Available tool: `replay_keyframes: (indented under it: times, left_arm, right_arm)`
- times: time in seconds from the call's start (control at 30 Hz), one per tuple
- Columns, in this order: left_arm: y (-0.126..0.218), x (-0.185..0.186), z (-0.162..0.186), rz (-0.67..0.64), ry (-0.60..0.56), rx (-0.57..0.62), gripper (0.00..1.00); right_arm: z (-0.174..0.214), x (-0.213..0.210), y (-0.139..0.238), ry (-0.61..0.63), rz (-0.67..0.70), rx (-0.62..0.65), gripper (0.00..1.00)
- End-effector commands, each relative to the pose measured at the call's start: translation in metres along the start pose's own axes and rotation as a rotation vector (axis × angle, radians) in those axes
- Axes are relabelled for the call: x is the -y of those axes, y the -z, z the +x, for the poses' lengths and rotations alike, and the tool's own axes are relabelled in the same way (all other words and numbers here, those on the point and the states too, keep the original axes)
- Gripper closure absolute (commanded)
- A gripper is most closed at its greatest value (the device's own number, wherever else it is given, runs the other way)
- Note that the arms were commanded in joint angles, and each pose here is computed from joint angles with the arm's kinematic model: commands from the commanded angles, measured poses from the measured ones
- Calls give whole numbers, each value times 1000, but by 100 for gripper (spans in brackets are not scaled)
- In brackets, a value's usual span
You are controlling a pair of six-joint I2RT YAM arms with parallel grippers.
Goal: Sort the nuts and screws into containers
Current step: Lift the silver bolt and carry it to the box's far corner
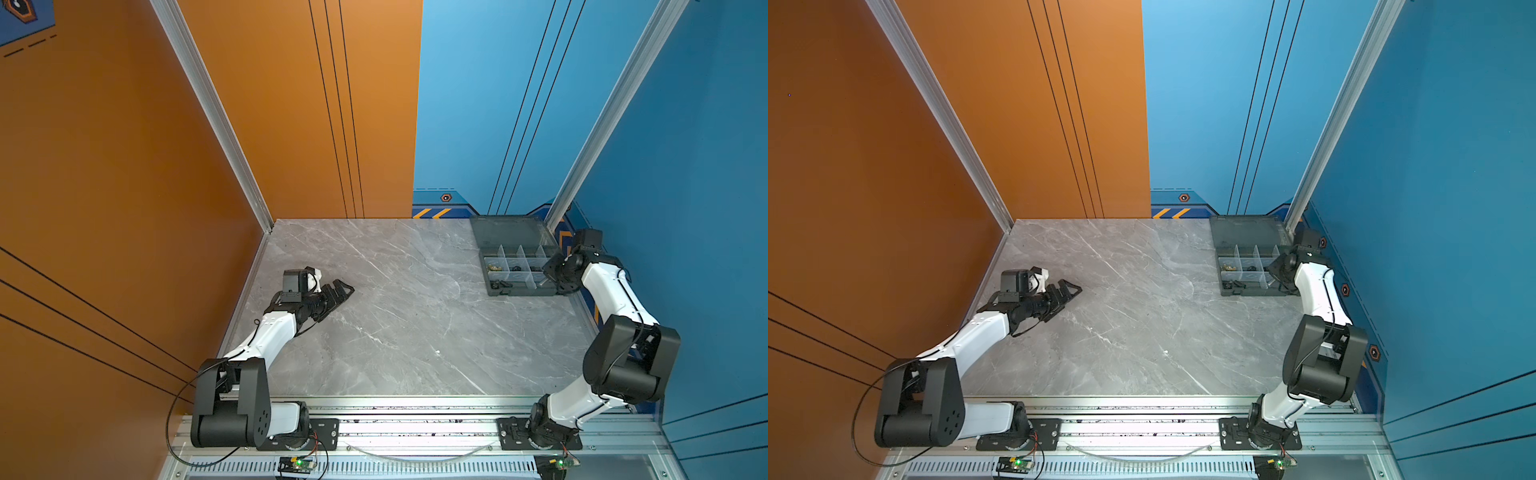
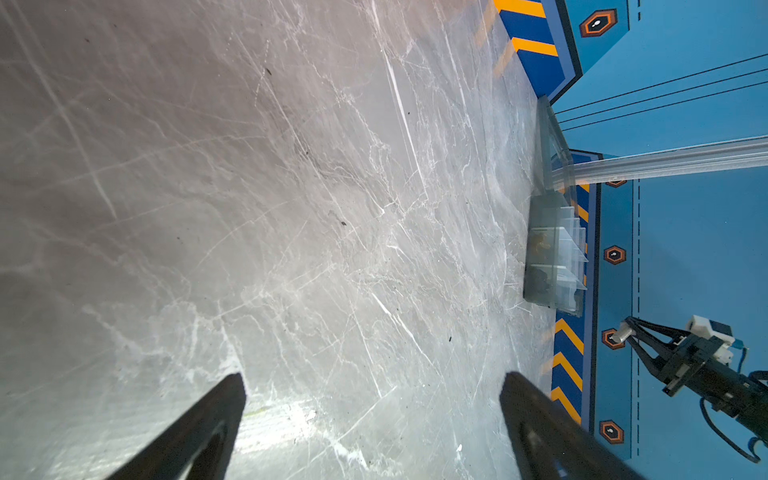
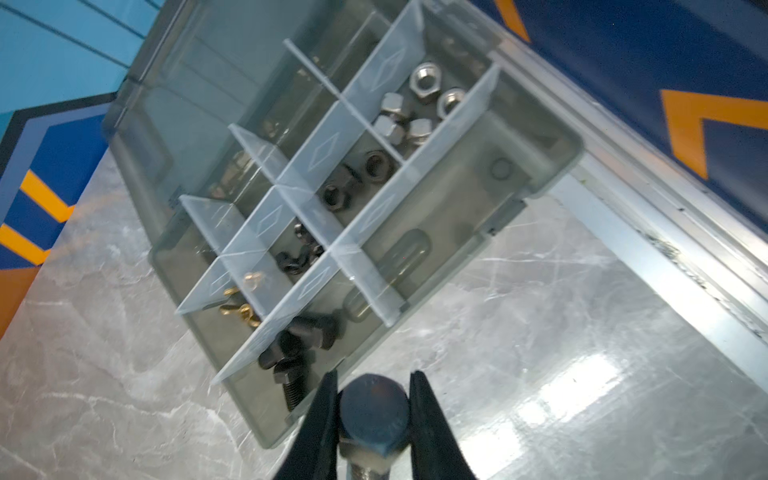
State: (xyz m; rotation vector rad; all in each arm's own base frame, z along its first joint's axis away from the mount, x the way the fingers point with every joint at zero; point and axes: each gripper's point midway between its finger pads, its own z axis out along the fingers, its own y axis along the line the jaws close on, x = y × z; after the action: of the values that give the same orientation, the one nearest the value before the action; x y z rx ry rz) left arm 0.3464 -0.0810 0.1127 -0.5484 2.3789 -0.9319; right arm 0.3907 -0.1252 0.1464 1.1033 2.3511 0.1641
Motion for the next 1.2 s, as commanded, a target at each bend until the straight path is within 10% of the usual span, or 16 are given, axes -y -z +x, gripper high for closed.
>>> replay_keyframes:
  times: [0.0,1.17]
  left_arm:
    - [5,7,-3,25,-23,3,2]
    - [7,6,-5,37,-14,23,2]
  right_arm:
    - [-9,11,-5,-69,-13,15,99]
    - [-52,17,-75,-348,-62,81,98]
